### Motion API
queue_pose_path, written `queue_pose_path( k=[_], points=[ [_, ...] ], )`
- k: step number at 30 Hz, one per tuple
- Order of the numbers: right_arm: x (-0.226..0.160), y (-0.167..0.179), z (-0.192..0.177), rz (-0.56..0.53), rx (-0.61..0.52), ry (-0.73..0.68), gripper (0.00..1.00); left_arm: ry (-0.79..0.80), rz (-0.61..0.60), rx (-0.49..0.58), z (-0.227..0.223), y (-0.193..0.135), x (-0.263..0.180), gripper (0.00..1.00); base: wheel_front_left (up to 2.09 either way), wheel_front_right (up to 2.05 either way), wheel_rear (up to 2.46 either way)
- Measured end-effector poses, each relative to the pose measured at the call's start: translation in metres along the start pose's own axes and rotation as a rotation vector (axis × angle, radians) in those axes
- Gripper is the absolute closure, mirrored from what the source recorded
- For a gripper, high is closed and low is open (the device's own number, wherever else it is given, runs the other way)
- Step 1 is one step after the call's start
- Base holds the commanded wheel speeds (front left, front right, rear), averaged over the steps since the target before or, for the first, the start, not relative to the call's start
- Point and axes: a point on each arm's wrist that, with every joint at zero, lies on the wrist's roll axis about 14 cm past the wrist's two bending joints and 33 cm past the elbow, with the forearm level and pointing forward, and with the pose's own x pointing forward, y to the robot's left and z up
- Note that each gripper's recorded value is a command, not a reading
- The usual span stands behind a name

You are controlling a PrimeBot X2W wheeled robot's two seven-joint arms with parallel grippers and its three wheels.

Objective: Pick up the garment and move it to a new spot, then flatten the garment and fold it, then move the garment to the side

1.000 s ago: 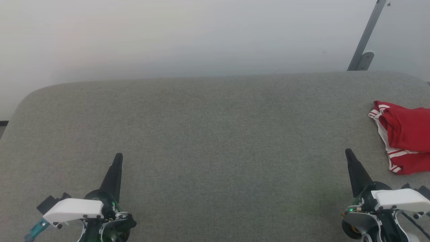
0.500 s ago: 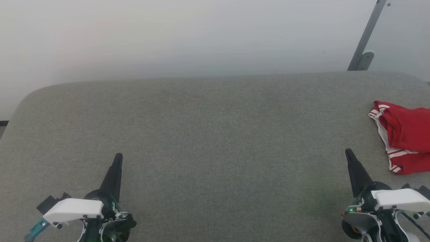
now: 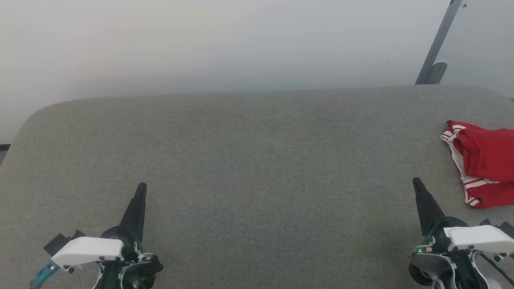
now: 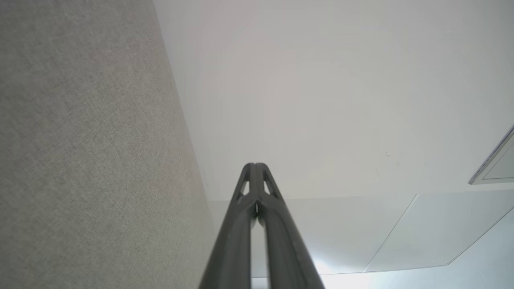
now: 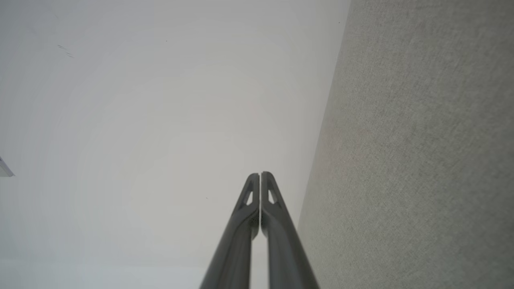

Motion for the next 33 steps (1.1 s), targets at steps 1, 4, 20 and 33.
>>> queue_pose_path(
  k=[1,4,20,33],
  points=[
    [0.0,0.0,0.0,0.0,0.0,0.0,1.0,0.0,0.0,0.0,0.0,0.0,0.0,1.0,0.0,0.0,0.0],
    [0.0,0.0,0.0,0.0,0.0,0.0,1.0,0.0,0.0,0.0,-0.0001,0.0,0.0,1.0,0.0,0.0,0.0],
    [0.0,0.0,-0.0001,0.0,0.0,0.0,1.0,0.0,0.0,0.0,-0.0001,0.0,0.0,1.0,0.0,0.0,0.0],
    [0.0001,0.0001,-0.0001,0.0,0.0,0.0,1.0,0.0,0.0,0.0,-0.0001,0.0,0.0,1.0,0.0,0.0,0.0]
  ],
)
